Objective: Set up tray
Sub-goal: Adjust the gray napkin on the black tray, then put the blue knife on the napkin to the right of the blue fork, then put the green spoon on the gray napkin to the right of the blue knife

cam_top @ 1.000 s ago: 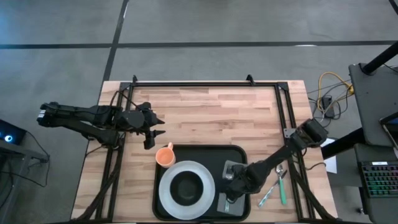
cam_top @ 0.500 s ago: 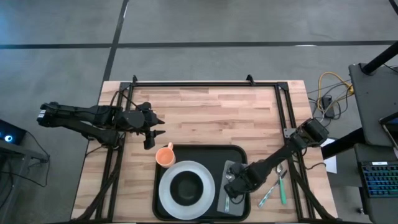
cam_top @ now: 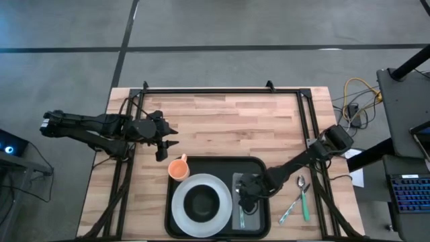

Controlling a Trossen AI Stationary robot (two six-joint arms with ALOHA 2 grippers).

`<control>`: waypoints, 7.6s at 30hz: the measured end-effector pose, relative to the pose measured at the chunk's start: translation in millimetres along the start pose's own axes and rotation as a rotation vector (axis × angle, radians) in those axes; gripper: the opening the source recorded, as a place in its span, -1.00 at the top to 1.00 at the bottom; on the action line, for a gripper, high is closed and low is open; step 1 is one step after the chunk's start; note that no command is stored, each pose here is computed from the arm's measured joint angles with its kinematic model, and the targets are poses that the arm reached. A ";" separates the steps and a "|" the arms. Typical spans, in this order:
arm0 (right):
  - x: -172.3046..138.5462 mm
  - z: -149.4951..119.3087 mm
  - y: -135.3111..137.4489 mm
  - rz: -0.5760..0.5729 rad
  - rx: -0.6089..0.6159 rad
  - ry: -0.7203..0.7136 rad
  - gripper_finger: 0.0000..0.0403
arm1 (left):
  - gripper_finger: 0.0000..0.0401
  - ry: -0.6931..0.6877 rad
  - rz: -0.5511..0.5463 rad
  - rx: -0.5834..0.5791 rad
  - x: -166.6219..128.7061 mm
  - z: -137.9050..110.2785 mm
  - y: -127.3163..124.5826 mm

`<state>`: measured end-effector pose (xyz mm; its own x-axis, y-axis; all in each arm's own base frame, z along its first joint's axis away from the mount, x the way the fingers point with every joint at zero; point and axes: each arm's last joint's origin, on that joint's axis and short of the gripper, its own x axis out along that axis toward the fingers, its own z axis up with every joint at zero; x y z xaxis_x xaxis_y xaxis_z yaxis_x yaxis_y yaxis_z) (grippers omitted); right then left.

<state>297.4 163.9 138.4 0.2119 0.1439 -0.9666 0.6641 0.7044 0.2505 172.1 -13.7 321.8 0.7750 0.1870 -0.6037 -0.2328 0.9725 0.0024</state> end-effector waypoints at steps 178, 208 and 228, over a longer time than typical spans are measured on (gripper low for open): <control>-8.6 -41.0 38.7 0.067 0.818 -0.168 0.86 | 0.17 -0.021 -0.008 -0.114 0.3 2.1 -1.1; -134.6 -15.5 -53.5 -0.290 0.921 -0.322 0.38 | 0.17 -0.002 -0.004 -0.107 0.4 0.3 -0.8; -89.8 46.4 -198.6 -0.470 1.020 -0.209 0.38 | 0.17 -0.003 -0.004 -0.110 0.4 0.3 -0.8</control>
<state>179.7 -21.1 178.0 -0.1599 -0.1702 -0.9724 0.9618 -0.2485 -0.1146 172.7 -14.4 321.9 0.7776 0.1837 -0.6013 -0.2929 0.9521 -0.0880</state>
